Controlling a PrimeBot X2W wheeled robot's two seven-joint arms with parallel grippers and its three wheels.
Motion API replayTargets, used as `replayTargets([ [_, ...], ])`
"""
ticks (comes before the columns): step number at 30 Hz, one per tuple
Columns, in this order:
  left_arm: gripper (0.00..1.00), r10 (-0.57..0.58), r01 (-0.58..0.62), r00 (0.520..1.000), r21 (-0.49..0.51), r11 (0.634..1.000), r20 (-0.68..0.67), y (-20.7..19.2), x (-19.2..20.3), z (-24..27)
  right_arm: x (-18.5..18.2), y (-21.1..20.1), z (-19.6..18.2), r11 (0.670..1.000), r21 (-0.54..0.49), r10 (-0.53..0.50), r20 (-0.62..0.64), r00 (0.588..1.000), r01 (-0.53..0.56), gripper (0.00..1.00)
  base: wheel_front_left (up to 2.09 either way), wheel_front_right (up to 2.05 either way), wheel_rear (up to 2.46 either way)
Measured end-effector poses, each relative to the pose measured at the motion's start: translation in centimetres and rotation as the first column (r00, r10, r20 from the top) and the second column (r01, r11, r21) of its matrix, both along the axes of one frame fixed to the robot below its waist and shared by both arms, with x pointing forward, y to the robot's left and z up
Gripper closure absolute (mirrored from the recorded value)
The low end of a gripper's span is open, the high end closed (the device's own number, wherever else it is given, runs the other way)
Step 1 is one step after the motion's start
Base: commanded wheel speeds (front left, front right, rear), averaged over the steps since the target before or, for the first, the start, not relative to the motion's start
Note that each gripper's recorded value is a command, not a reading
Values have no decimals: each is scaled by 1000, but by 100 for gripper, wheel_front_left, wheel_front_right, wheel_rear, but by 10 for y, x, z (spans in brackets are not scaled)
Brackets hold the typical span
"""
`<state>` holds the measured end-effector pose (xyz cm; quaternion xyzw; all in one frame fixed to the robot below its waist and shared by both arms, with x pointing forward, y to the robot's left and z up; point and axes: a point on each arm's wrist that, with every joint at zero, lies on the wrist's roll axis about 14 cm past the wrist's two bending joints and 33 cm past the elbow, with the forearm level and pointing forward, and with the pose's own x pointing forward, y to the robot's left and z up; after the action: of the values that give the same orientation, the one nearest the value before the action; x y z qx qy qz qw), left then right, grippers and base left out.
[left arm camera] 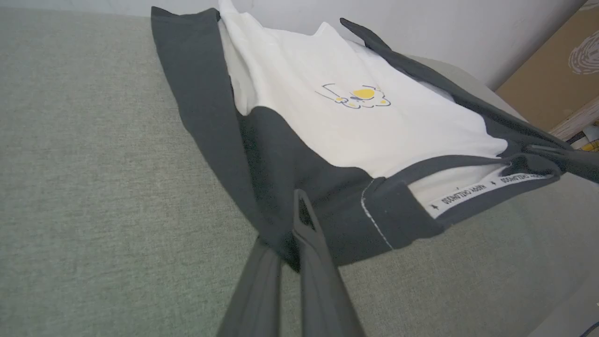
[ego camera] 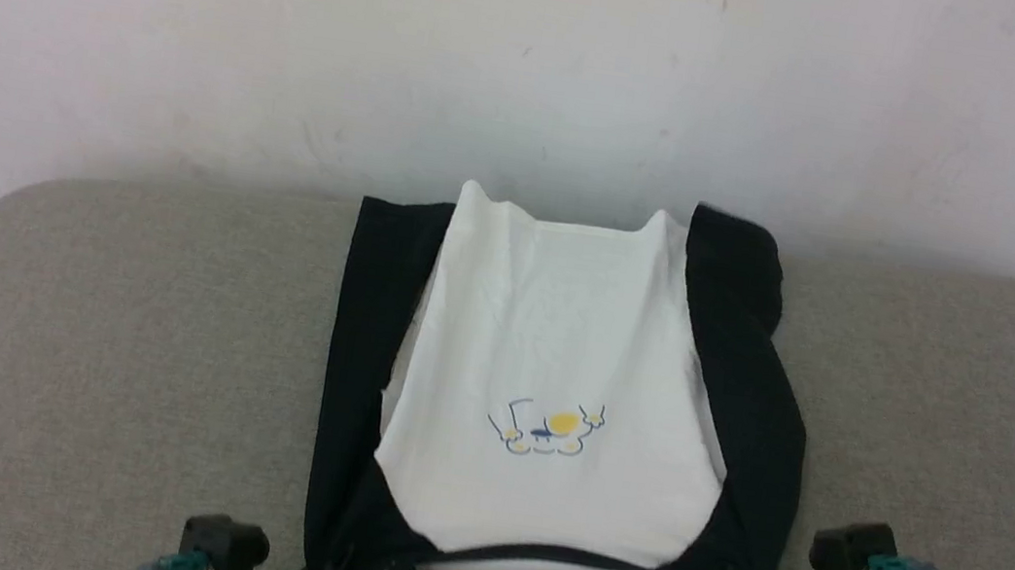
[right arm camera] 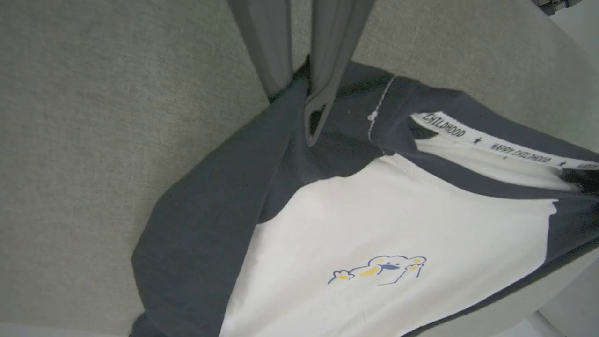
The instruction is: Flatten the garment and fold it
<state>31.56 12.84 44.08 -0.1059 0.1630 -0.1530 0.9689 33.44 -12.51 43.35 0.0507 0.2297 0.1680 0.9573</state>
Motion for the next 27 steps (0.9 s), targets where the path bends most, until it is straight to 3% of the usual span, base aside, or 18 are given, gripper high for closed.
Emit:
replayTargets([
  [9,100,-28,29,994,7,1000,-107,-4,-48,-18,-44,-3,-17,990,-82,95,-203,975,-113,100,0,0,0],
  [13,100,-35,36,980,-3,999,-196,-4,-74,-36,-71,-4,-30,988,-66,110,-324,940,-138,100,0,0,0],
  [18,100,-42,41,961,-12,999,-272,-7,-96,-53,-110,-10,-53,985,-63,108,-487,867,-158,100,0,0,0],
  [24,100,-26,25,954,-8,1000,-297,-4,-100,-61,-111,-9,-54,989,-52,96,-499,861,-140,100,0,0,0],
  [25,100,-25,24,954,-7,1000,-300,-4,-99,-62,-107,-11,-52,991,-54,85,-484,871,-126,51,0,0,0],
  [26,27,-23,22,955,-6,1000,-296,-4,-98,-62,-104,-10,-50,991,-55,83,-475,876,-124,0,0,0,0],
  [27,0,-21,21,958,-3,1000,-287,-3,-95,-61,-102,-9,-48,991,-54,86,-468,879,-126,0,0,0,0],
])
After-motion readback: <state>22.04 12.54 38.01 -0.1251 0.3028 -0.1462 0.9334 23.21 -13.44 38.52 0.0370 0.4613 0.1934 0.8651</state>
